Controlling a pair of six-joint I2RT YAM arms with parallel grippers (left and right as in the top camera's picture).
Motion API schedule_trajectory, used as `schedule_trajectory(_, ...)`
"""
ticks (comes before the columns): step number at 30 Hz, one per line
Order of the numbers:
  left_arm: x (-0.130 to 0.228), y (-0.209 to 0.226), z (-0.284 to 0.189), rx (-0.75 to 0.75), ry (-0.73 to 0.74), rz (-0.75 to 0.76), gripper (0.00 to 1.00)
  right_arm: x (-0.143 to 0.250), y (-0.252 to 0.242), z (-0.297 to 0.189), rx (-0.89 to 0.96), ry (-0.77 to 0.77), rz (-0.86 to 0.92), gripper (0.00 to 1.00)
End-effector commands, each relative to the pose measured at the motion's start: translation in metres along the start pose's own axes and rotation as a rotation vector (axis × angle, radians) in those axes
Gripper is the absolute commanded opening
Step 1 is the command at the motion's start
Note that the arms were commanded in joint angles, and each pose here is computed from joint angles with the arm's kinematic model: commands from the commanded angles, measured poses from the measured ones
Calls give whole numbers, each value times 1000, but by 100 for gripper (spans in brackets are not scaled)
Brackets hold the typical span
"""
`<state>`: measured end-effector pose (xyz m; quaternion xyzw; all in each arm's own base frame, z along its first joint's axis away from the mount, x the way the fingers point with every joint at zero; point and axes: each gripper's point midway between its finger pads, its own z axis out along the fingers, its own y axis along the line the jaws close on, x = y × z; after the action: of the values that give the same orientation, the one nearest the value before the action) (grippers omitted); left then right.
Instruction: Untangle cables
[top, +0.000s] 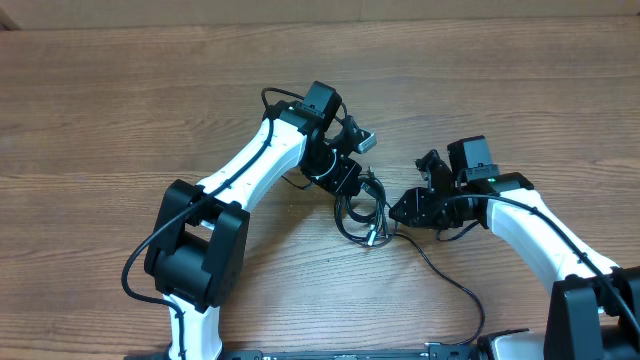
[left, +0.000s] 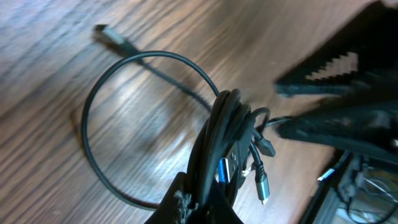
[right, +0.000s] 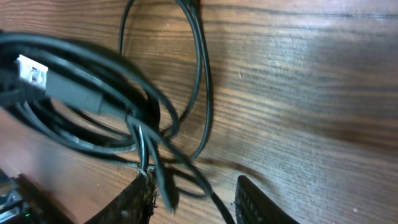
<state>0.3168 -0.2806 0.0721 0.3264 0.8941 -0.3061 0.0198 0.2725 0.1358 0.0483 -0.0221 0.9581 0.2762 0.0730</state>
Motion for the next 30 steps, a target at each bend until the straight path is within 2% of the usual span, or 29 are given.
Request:
schedule_trajectory(1,-15,-24,-16,95,-66,69,4,-2,-9,9,65,-9,34,39)
schedule_trajectory(4,-15,-24,-16,94,-65,68,4,-2,-9,11,65,-6,31,38)
schedule_trajectory(9,-15,-24,-16,94,-65,68,4,-1,-9,11,65,-5,32,27)
schedule_trajectory(14,-15,-24,-16,94,-65,68,4,0,-9,11,67,1,35,22)
schedule_trajectory(20,-15,-22,-16,84,-63,68,4,4,-17,10,107,9,70,4)
schedule_trajectory(23,-14,-17,-16,57,-59,66,4,5,-35,7,216,-10,174,4)
schedule_trajectory(26,-14,-13,-18,48,-64,55,4,9,-40,6,241,2,194,4)
schedule_trajectory(30,-19,-3,-29,53,-93,-15,4,15,-41,6,249,26,204,12)
